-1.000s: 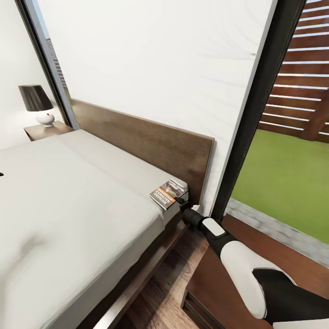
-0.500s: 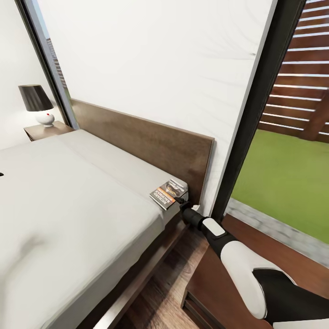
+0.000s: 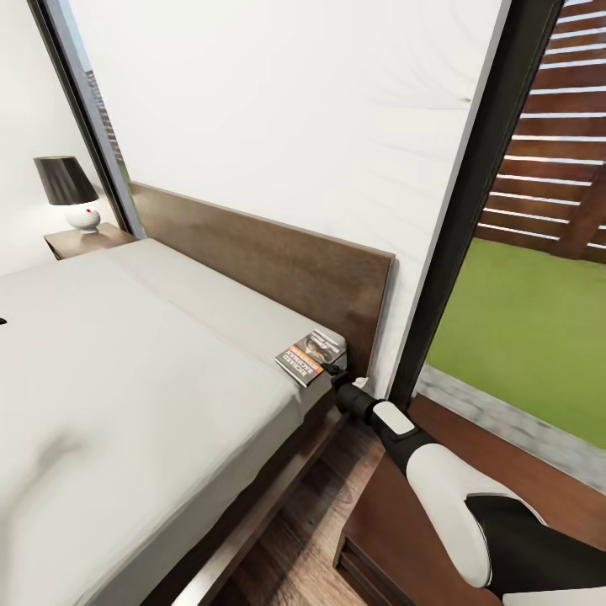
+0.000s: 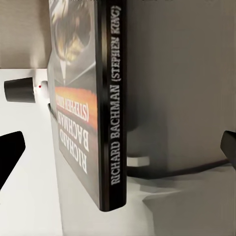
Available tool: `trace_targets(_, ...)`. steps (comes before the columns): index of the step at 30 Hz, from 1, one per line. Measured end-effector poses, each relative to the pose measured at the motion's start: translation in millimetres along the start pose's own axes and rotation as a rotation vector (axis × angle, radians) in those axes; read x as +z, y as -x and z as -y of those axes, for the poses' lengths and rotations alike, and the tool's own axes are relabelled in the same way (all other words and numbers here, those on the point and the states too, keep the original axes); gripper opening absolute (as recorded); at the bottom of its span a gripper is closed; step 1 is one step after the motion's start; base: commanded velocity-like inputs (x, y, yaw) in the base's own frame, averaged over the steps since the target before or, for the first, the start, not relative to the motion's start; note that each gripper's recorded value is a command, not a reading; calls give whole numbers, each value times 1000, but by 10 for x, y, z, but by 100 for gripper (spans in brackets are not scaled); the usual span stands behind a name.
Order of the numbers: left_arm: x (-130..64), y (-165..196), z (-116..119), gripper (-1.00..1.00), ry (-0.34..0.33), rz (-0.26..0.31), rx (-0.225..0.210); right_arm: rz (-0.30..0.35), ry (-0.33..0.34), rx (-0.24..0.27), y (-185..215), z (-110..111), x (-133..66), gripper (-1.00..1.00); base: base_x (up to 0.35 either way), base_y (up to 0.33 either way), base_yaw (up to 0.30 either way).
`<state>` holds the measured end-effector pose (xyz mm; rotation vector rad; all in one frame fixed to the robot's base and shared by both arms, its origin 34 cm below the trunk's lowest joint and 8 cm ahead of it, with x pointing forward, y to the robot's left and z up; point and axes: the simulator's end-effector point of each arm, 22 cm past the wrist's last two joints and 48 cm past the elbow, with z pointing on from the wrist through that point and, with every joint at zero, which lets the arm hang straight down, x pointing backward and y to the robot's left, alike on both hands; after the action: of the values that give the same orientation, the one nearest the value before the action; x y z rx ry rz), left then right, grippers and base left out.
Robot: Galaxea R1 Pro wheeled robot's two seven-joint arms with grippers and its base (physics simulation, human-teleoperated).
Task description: In the bedroom, move the book from the bed onto either nightstand, and place the two sandals side by side next to the bed.
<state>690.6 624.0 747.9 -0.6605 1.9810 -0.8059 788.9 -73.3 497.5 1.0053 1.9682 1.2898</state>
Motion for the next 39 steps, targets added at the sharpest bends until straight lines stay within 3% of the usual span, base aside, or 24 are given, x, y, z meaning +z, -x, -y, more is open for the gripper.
trace_targets(39, 0, 1, 0, 100, 0, 1, 0, 1, 0, 1, 3, 1, -1, 100, 0, 5, 0)
